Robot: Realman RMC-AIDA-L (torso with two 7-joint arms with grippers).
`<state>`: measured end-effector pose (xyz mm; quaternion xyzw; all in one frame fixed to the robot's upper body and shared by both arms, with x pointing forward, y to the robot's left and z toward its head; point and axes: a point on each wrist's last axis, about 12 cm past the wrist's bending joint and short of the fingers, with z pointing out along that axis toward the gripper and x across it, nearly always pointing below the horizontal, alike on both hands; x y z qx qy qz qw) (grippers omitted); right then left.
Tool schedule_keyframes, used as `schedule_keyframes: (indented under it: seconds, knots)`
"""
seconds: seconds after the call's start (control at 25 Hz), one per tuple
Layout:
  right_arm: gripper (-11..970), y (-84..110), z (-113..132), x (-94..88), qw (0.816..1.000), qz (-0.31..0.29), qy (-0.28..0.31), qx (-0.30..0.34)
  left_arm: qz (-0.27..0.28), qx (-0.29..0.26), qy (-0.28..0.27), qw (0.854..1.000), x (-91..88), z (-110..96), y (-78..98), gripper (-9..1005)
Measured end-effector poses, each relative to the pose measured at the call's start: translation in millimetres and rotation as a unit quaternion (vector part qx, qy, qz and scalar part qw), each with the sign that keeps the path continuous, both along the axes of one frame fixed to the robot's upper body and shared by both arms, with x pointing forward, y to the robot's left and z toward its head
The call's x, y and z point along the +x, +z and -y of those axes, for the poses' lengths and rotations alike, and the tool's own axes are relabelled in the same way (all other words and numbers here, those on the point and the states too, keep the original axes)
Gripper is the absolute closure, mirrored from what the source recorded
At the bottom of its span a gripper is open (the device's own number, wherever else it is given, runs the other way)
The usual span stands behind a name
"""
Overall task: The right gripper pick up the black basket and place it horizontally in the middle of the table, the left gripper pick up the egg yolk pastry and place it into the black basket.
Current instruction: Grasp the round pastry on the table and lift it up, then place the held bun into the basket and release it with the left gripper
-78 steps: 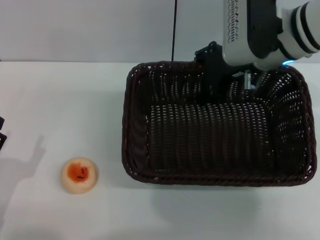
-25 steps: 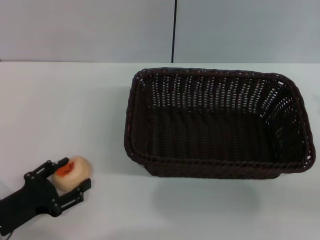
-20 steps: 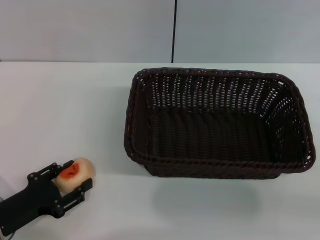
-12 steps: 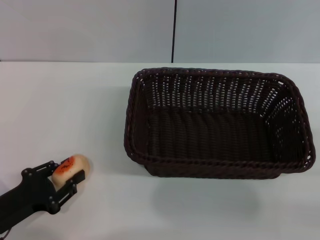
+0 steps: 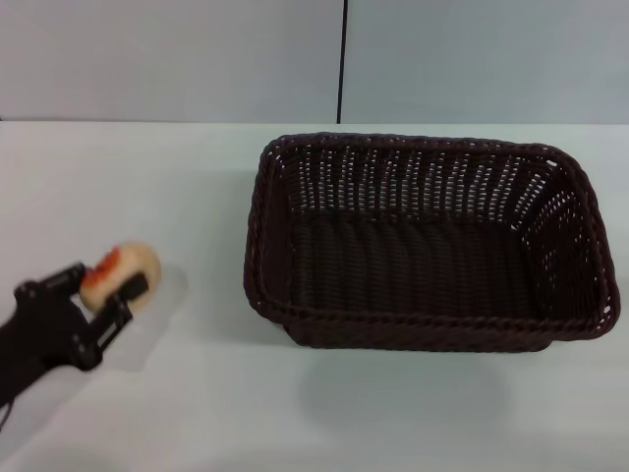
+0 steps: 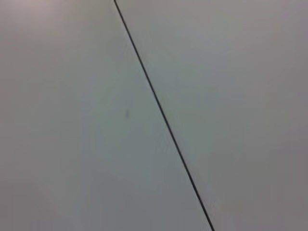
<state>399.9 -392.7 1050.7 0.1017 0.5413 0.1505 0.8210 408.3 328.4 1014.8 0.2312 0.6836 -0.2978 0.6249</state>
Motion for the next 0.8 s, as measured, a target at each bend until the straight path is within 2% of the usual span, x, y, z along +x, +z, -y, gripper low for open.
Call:
schedule_keyframes:
  seconds: [0.16, 0.24, 0.48, 0.68, 0.8]
  knots:
    - [258, -1.9, -1, 0.5, 1.000, -0.004, -0.005, 0.002, 0.041, -0.027, -0.012, 0.999, 15.7, 7, 13.3, 675]
    - [258, -2.8, -2, 1.3, 1.000, -0.006, -0.004, -0.001, 0.054, -0.042, -0.029, 0.997, 28.1, 18, 18.4, 688]
    - [258, -6.8, -8, 3.1, 1.000, -0.012, -0.007, 0.002, 0.087, -0.070, -0.102, 0.988, 66.5, 83, 26.4, 729]
    - [258, -8.1, -9, 1.4, 1.000, -0.012, -0.008, 0.002, 0.055, -0.057, -0.121, 0.989, 90.1, 129, 24.1, 756]
    - [258, -9.6, -10, -0.7, 1.000, -0.015, -0.011, 0.006, 0.048, -0.054, -0.121, 0.990, 91.8, 132, 22.9, 746]
